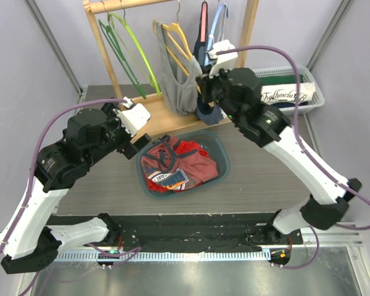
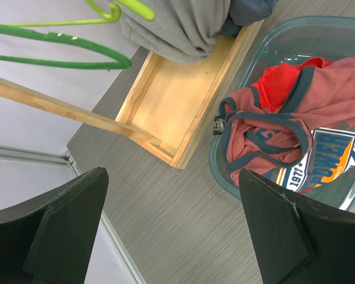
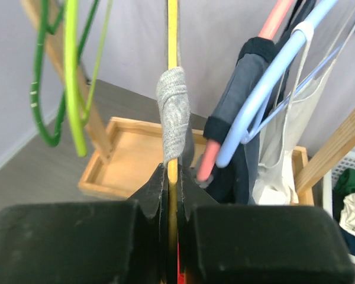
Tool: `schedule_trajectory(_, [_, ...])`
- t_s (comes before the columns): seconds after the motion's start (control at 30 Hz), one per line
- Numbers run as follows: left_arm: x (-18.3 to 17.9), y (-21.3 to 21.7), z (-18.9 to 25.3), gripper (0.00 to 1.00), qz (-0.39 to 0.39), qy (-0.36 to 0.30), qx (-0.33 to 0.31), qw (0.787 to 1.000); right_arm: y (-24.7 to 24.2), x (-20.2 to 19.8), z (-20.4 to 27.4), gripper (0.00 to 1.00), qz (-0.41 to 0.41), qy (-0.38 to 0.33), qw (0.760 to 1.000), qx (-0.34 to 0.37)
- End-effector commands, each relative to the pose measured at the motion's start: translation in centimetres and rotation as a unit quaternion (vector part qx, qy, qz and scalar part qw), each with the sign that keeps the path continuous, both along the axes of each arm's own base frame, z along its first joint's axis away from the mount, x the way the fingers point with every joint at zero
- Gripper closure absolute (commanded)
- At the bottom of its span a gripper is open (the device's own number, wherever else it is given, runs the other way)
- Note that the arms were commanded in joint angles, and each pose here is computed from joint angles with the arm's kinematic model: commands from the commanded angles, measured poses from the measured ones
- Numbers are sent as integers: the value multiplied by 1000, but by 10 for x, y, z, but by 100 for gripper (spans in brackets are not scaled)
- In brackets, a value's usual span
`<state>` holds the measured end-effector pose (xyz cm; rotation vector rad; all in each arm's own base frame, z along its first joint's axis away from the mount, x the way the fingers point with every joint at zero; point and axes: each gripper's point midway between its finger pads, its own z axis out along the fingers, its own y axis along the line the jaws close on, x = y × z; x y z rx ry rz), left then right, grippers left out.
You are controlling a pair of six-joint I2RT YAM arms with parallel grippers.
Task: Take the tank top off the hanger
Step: Pick up the hanger from the clothesline.
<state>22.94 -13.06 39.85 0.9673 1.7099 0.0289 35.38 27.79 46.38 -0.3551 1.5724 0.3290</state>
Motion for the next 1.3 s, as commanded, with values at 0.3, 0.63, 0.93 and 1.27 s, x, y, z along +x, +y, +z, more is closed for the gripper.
schedule_trajectory(0.3, [1,-13,39,2,-21,-23,-48,998,-81,-156,117,99,160,-108,974,119])
schedule_trajectory(0.63, [6,-21,40,2,-25,-10,-57,998,-115,-210,176,99,204,-192,947,156])
schedule_trajectory(0.93, [6,-21,39,2,-28,-9,-57,998,-147,-254,226,99,226,-271,914,200])
schedule_trajectory(1.27, [8,-22,36,2,-27,-5,-51,998,-173,-287,251,99,237,-321,889,224])
